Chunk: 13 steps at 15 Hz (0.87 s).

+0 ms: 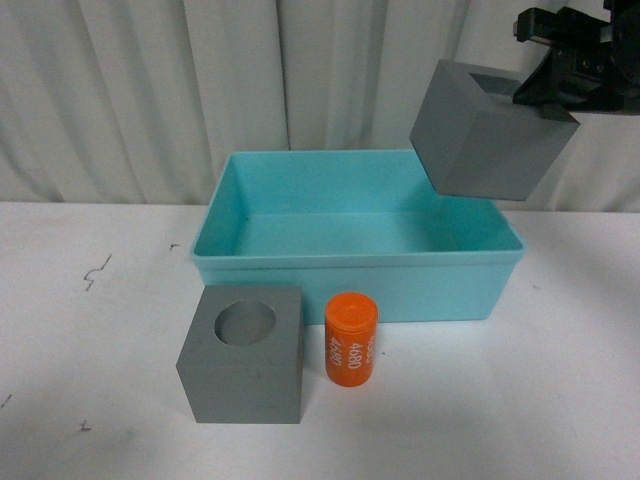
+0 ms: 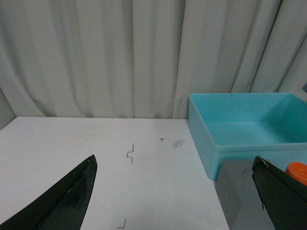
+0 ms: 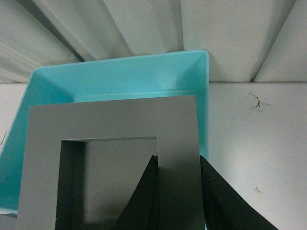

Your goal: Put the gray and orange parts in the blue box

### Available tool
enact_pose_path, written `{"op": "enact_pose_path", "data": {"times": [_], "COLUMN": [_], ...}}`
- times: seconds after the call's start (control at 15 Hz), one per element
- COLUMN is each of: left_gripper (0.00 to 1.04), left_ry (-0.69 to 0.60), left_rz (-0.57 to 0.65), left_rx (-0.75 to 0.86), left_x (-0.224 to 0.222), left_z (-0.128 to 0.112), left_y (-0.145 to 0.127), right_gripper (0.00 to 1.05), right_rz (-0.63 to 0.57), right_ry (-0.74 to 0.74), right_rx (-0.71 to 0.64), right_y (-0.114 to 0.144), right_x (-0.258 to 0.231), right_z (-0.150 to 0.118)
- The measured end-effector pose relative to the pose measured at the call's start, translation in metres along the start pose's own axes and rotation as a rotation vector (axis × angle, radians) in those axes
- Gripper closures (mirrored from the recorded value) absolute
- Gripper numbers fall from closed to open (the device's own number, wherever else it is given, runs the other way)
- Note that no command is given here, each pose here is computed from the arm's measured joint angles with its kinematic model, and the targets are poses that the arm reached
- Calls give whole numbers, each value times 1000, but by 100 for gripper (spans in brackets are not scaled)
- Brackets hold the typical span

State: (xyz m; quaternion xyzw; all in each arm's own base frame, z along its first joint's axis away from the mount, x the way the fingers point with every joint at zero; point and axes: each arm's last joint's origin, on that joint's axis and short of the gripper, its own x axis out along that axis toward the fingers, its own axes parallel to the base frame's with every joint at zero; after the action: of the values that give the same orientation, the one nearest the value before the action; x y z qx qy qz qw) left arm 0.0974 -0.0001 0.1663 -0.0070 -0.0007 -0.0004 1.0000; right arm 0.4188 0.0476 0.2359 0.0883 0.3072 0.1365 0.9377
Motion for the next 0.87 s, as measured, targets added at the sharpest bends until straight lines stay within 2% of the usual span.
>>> {"op": "enact_pose_path", "data": {"times": [0.2, 0.67, 0.87], "left_gripper": [7, 7, 7], "left_ry": [0, 0, 0], "left_rz": [0, 0, 0], "left_rx": [0, 0, 0], "left_x": [0, 0, 0], "left_z": [0, 0, 0], "left_y": [0, 0, 0], "right_gripper": [86, 86, 86], "right_rz": [-14, -24, -64], "right_ry": [37, 110, 121], "right_rx": [42, 48, 51], "right_y": [-6, 11, 10], "right_x": [24, 65, 72], "right_z": [-2, -26, -32]}}
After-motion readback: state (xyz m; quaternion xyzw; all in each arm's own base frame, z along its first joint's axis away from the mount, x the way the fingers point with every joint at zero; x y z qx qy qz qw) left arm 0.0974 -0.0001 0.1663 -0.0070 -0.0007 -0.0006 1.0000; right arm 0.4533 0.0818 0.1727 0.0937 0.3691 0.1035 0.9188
